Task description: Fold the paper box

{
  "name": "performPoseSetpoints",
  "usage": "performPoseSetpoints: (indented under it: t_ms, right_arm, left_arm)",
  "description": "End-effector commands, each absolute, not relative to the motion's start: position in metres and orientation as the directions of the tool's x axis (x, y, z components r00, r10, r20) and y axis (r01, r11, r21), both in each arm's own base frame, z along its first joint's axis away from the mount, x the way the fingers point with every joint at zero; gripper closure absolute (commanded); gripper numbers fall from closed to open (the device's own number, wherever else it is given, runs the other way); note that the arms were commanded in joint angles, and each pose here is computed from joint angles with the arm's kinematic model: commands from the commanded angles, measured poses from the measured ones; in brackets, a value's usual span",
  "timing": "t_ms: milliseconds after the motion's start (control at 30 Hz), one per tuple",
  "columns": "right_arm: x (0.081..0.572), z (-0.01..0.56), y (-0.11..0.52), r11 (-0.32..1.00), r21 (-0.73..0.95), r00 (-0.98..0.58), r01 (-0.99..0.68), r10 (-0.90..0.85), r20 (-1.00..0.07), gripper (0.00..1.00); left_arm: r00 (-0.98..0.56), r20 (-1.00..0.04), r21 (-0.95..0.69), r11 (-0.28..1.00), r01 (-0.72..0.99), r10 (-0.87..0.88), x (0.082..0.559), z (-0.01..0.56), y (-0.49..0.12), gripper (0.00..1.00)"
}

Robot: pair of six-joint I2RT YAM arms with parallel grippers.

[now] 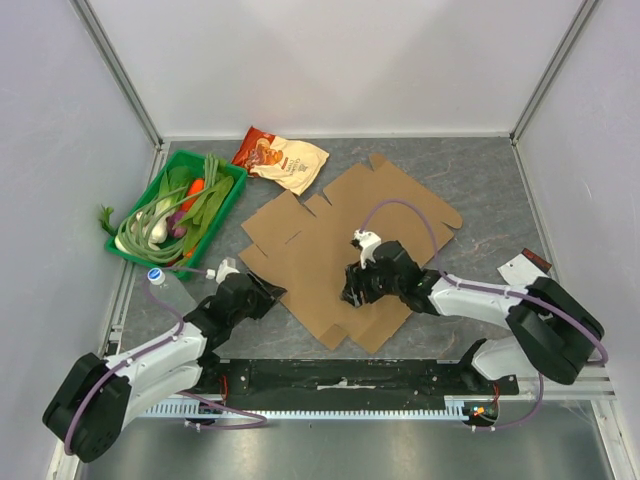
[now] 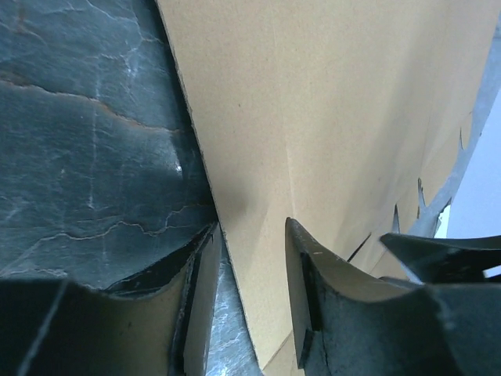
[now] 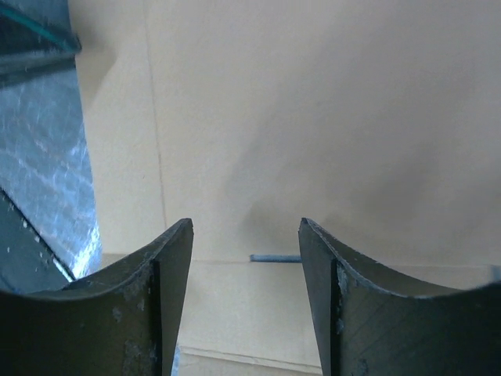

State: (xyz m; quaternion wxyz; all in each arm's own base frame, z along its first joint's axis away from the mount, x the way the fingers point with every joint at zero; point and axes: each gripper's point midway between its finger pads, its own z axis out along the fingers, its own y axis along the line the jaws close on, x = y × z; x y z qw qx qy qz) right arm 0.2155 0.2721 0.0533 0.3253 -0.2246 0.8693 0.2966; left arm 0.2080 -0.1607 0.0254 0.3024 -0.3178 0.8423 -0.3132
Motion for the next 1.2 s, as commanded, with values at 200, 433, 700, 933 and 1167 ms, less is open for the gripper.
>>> performPoseSetpoints:
  t_ms: [200,433,700,933,1167]
  right_arm:
    - [0.164,0.046,0.318,0.575,0.503,-0.716,-0.645,-0.225,-0.66,0.46]
    - [0.151,0.017,0.313,0.605,0.57,-0.802,-0.556,-0.21,-0.559,0.57]
    - [0.13,0.0,0.315,0.569,0.675,-0.871,-0.47,-0.176,-0.458,0.6]
    - [0.149,0.027,0.32,0.587,0.618,-0.827,-0.524,-0.177,-0.533,0.57]
    - [0.193,0.118,0.299,0.684,0.333,-0.649,-0.649,-0.268,-0.712,0.28]
  left_arm:
    - [-0.641,-0.239,-0.684,0.595,-0.422,-0.73,0.181,-0.003,-0.153,0.4]
    - [-0.628,-0.226,-0.739,0.551,-0.388,-0.745,0.186,0.0,-0.159,0.45]
    - [-0.611,-0.244,-0.822,0.495,-0.281,-0.753,0.197,0.02,-0.169,0.55]
    - [-0.665,-0.371,-0.781,0.605,-0.156,-0.649,0.206,0.043,-0.178,0.91]
    - [-0.713,-0.475,-0.733,0.68,-0.005,-0.516,0.202,0.078,-0.185,0.98]
